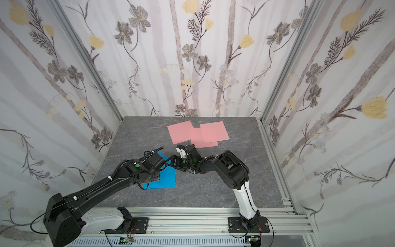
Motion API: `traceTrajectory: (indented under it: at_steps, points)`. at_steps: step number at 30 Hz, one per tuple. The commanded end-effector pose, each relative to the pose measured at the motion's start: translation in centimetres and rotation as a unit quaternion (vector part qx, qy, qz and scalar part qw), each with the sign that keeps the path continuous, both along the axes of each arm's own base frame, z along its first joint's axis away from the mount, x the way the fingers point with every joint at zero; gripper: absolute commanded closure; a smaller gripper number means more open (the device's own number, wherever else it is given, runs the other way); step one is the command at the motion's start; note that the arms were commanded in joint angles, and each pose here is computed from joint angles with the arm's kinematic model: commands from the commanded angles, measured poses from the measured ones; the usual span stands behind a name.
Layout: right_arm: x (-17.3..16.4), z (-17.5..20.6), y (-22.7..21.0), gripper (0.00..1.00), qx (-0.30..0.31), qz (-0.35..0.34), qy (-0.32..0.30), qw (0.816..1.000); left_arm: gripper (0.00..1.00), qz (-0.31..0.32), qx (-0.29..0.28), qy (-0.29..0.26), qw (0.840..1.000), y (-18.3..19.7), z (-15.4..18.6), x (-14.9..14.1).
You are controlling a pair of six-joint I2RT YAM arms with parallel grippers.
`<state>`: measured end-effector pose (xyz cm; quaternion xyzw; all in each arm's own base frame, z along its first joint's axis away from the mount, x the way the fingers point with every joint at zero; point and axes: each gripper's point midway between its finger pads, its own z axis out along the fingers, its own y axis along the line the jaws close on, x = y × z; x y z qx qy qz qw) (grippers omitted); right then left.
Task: Sort the scattered colored papers by color
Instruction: Place the colored paper.
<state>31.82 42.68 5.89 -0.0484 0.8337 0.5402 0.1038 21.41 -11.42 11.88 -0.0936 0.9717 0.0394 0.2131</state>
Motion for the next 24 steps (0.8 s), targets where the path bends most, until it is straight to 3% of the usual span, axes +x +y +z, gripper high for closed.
traceTrajectory:
  at_steps: [1,3,5,6,18,24]
  points:
    - [-0.2,-1.4,-0.3,0.00,-0.021,-0.006,0.013,1.000,0.83,0.013,-0.002,-0.006,1.000,0.3,0.1,0.0]
    - [-0.2,-1.5,-0.3,0.00,-0.021,-0.006,0.013,1.000,0.78,0.013,-0.003,-0.006,1.000,0.3,0.1,-0.1]
    - [-0.1,-1.5,-0.4,0.00,-0.023,-0.007,0.013,1.000,0.60,0.014,-0.001,-0.007,1.000,0.4,0.2,-0.1]
    - [-0.2,-1.5,-0.4,0.00,-0.023,-0.007,0.014,1.000,0.56,0.015,0.002,-0.006,1.000,0.5,0.2,-0.1]
    - [0.1,-1.8,-0.5,0.00,-0.029,-0.014,0.013,0.999,0.50,0.061,0.021,-0.072,0.995,3.6,4.2,-0.3]
    - [0.4,-1.9,-0.8,0.00,-0.035,-0.028,0.013,0.999,0.50,0.065,-0.030,-0.056,0.996,2.0,0.6,-0.5]
